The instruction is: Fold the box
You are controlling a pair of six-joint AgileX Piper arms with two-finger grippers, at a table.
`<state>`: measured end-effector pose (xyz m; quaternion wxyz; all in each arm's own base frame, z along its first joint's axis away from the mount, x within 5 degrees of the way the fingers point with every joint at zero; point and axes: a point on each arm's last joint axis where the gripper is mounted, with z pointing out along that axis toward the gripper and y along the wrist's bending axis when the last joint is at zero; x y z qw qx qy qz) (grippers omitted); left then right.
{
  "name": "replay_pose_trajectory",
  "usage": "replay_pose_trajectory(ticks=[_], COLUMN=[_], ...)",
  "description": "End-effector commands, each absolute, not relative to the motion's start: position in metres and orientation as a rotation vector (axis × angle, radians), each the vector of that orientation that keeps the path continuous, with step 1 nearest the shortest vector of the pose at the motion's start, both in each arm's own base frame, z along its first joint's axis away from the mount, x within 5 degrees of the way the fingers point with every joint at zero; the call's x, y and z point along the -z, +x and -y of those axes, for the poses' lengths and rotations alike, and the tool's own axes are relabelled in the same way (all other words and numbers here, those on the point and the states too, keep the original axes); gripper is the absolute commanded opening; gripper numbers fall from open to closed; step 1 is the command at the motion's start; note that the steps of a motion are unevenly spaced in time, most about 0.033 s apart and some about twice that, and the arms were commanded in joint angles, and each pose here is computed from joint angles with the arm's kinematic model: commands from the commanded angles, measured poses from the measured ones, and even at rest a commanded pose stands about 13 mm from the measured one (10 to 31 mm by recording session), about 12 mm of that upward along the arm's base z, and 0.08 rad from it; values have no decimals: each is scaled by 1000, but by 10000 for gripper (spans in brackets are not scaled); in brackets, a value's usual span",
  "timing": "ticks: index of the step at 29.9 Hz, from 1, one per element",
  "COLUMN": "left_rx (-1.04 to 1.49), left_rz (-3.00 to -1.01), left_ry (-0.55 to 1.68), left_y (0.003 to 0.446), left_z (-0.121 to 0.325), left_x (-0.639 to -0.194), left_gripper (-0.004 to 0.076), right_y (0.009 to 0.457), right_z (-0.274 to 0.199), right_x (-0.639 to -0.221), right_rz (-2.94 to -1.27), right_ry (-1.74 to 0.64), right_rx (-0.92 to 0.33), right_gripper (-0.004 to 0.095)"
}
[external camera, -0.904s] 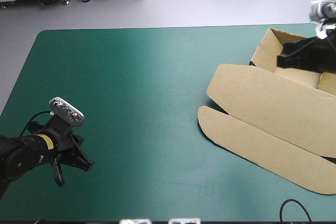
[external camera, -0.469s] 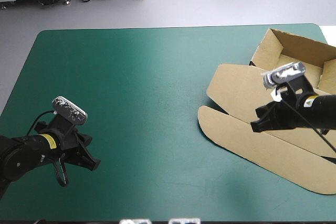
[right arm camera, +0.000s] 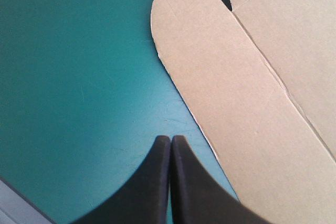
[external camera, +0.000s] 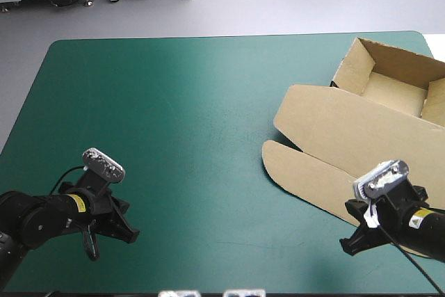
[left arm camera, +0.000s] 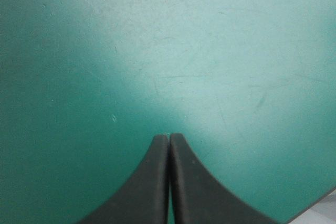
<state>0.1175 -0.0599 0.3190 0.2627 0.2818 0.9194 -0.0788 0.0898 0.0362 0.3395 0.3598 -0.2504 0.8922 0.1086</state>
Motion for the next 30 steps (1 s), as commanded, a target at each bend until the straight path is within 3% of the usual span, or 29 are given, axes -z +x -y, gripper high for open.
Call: replay_pose_trajectory(ticks=[1,7,30], left_rx=[294,311,407], left_rz=[-2392,-2325,-2376], left_ry=[694,664,658], left_y=[113,106,100], left_z=[62,59,63], left_x=[-320,-316,-313], left_gripper=[-8,-8,-8], right_y=[81,70,69], right_z=[-34,-32,-33], right_x=[-343,-338,-333], right_rz=[-2175,-2121,-2148], right_ry=[-624,-600,-593], right_rx=[-214,-190,-213], right_gripper=[-17,-17,-17])
